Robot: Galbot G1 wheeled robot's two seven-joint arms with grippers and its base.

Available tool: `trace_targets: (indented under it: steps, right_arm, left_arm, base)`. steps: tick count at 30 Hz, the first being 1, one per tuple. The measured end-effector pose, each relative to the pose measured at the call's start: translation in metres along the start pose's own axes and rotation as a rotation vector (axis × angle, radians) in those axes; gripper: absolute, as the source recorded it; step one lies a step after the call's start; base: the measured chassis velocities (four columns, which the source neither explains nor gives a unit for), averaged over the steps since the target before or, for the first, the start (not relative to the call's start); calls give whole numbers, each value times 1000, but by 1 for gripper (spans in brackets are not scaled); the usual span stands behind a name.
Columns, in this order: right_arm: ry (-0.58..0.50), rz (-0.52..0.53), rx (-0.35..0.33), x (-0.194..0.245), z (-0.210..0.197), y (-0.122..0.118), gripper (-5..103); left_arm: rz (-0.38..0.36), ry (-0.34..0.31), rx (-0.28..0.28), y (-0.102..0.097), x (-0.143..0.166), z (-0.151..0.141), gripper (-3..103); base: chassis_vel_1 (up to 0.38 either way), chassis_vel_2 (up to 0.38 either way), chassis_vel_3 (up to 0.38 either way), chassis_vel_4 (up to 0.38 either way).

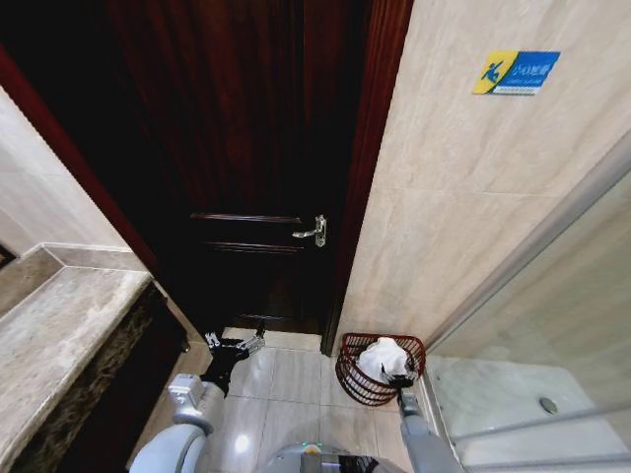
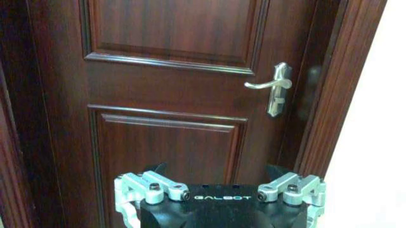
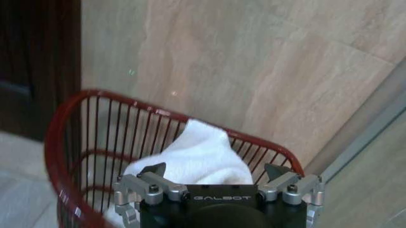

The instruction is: Discard the used towel into the hamper.

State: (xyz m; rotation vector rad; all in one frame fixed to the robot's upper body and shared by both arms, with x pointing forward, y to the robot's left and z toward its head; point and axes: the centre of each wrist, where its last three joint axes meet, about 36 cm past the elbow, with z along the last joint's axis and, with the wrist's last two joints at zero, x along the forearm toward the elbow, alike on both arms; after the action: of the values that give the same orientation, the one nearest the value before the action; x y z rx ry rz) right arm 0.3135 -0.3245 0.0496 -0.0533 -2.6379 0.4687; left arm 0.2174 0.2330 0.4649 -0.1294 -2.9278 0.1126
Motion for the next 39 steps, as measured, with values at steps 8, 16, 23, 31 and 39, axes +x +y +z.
trace_targets:
  steps: [8, 16, 23, 31, 39]
  right_arm:
    - [-68, -18, -67, 10, 9, -16, 100]
    - [-156, -1, -197, 12, -5, -32, 100]
    - [-178, 12, -262, 40, -21, -42, 100]
    - [-242, 44, -303, 74, -61, -50, 100]
    - [-386, 122, -391, 118, -143, -69, 100]
  left_arm:
    - [0, 0, 0, 0, 0, 0, 100]
    - [0, 0, 0, 0, 0, 0, 100]
    - [0, 0, 0, 0, 0, 0, 100]
    - [0, 0, 0, 0, 0, 0, 100]
    - [0, 0, 0, 0, 0, 0, 100]
  base:
    - [0, 0, 0, 0]
    - [0, 0, 0, 0]
    - [0, 0, 0, 0]
    - [0, 0, 0, 0]
    - [0, 0, 0, 0]
